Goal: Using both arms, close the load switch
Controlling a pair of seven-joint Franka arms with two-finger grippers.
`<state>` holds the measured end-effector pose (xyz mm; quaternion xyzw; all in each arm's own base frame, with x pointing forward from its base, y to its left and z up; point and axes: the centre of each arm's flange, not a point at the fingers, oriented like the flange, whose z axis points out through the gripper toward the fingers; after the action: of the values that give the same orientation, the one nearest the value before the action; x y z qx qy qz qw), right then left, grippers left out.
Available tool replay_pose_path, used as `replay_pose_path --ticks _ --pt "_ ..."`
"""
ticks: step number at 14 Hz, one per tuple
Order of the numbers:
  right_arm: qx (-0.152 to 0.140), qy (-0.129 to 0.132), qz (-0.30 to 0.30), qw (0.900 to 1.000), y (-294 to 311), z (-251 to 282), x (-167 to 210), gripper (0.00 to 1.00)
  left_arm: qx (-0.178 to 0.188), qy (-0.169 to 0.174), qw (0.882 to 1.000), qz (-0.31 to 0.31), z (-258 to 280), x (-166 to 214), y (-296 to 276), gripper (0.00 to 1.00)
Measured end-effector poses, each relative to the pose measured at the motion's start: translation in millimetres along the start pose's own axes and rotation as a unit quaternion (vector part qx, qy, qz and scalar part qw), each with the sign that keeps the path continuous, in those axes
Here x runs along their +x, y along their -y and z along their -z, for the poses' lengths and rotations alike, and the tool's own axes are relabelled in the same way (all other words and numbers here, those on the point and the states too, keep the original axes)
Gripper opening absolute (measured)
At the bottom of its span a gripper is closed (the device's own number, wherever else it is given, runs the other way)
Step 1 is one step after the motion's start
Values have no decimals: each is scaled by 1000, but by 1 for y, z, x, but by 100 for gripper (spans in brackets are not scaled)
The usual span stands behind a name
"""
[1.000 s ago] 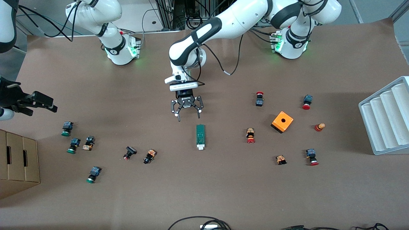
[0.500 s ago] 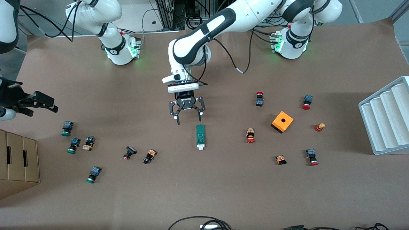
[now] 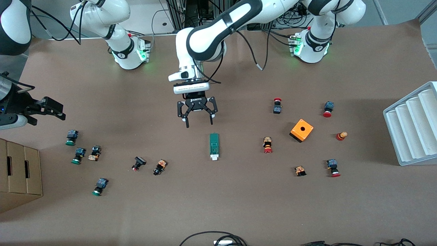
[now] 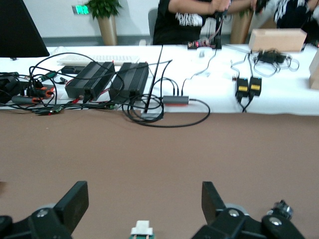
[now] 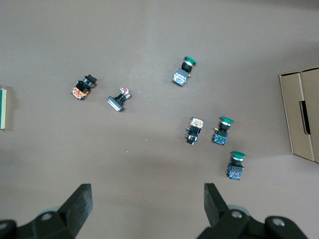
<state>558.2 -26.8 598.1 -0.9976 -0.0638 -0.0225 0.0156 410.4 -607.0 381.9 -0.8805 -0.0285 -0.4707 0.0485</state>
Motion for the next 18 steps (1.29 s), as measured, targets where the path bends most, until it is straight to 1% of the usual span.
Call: replay_pose_path --ticks 2,4,8,9,11,14,18 --pt "0 -5 -2 1000 -2 6 -3 100 11 12 1000 -1 -9 41 20 100" --pt "1 -10 -6 1000 -7 11 -6 100 -2 18 1000 7 -23 62 32 100" --pt "2 -11 -27 1000 -32 14 -16 100 -5 25 1000 8 -29 63 35 100" --pt "2 -12 -30 999 -35 15 -17 100 -5 27 1000 2 -29 63 35 100" --pt "2 -12 -31 999 -36 15 -17 100 -6 41 999 -22 -28 66 37 100" --pt "2 -12 -31 999 -36 15 -17 100 -7 58 998 -36 -27 83 46 100" --pt "2 -12 -30 999 -36 15 -17 100 -11 79 995 -51 -21 116 66 100"
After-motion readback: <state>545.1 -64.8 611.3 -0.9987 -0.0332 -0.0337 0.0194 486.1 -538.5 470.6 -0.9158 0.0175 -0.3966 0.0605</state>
